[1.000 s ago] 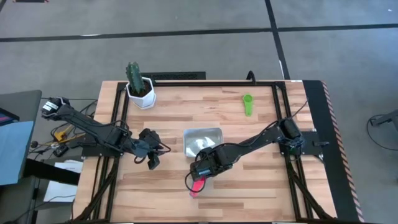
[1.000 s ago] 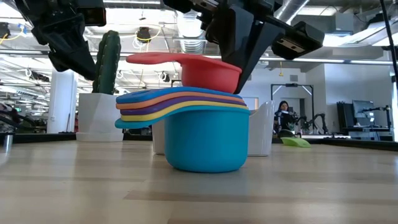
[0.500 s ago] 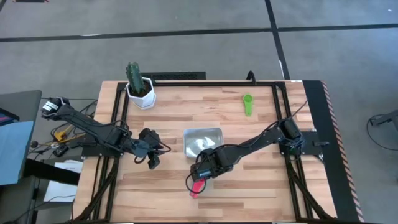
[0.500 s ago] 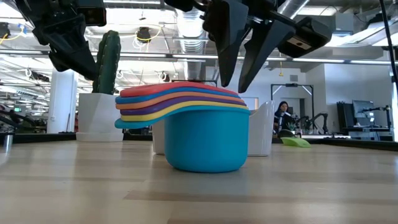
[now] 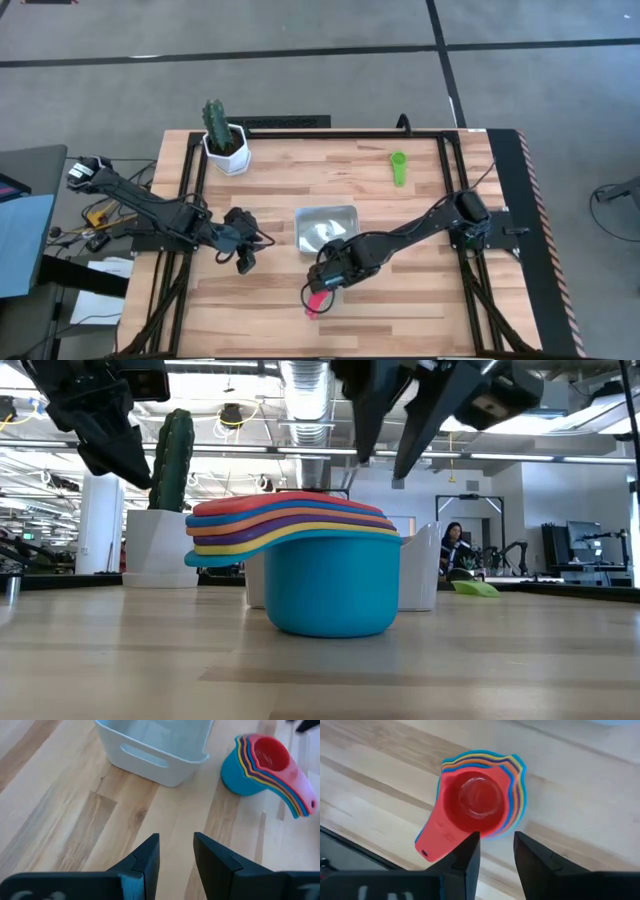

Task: Nest measuring cups in basket
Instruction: Stack the green measuring cup on top of the red measuring cup

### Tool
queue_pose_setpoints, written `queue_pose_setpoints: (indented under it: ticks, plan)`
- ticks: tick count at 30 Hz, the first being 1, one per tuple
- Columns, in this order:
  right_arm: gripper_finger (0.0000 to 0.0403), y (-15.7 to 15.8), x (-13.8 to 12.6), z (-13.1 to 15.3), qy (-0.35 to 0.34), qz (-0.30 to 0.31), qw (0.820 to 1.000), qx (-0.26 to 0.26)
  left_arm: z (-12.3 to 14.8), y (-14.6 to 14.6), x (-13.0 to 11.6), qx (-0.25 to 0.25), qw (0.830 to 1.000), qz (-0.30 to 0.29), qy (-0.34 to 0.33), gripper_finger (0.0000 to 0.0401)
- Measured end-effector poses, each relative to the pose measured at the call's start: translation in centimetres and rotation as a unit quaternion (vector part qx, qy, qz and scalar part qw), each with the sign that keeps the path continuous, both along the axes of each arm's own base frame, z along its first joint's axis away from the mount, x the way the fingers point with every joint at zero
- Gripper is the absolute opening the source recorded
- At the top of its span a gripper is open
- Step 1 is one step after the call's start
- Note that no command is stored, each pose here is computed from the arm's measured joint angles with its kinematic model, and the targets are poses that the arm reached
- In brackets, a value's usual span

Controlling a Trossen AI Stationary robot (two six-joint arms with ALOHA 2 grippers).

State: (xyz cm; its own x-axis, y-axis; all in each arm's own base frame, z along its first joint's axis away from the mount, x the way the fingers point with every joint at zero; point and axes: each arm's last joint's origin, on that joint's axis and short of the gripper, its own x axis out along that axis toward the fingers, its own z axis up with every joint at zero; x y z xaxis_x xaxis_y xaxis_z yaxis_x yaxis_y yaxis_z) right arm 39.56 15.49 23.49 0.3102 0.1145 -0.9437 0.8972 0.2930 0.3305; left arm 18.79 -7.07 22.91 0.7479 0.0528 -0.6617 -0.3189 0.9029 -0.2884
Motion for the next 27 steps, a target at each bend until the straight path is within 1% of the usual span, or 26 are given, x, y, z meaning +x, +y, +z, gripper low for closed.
queue_pose_setpoints:
  ticks: [4, 8, 13, 16, 21, 27]
  plan:
    - [0.0133, -0.4, -0.7, 1.8, -0.02, -0.004, 1.0, -0.016, 0.0, -0.1, 0.0, 0.009, 1.0, -0.025, 0.006, 0.0106]
    - [0.0121, -1.6, -2.2, 4.2, -0.03, -0.019, 0.998, -0.049, -0.1, -0.1, 0.0, 0.024, 0.999, -0.046, 0.009, 0.0106]
    - [0.0112, -3.7, -4.1, 5.6, 0.028, -0.029, 0.996, -0.079, -0.1, -0.2, -0.1, 0.042, 0.996, -0.083, 0.014, 0.0106]
    - [0.0107, -5.2, -4.9, 6.0, 0.056, -0.023, 0.994, -0.093, -0.2, -0.1, -0.2, 0.051, 0.994, -0.091, 0.024, 0.0106]
    - [0.0103, -8.0, -6.4, 6.3, 0.063, -0.037, 0.993, -0.097, -0.6, 0.0, -0.6, 0.06, 0.992, -0.097, 0.056, 0.0106]
    - [0.0101, -12.3, -9.4, 5.0, 0.077, -0.067, 0.99, -0.101, -0.8, 0.7, -0.6, 0.09, 0.987, -0.109, 0.069, 0.0106]
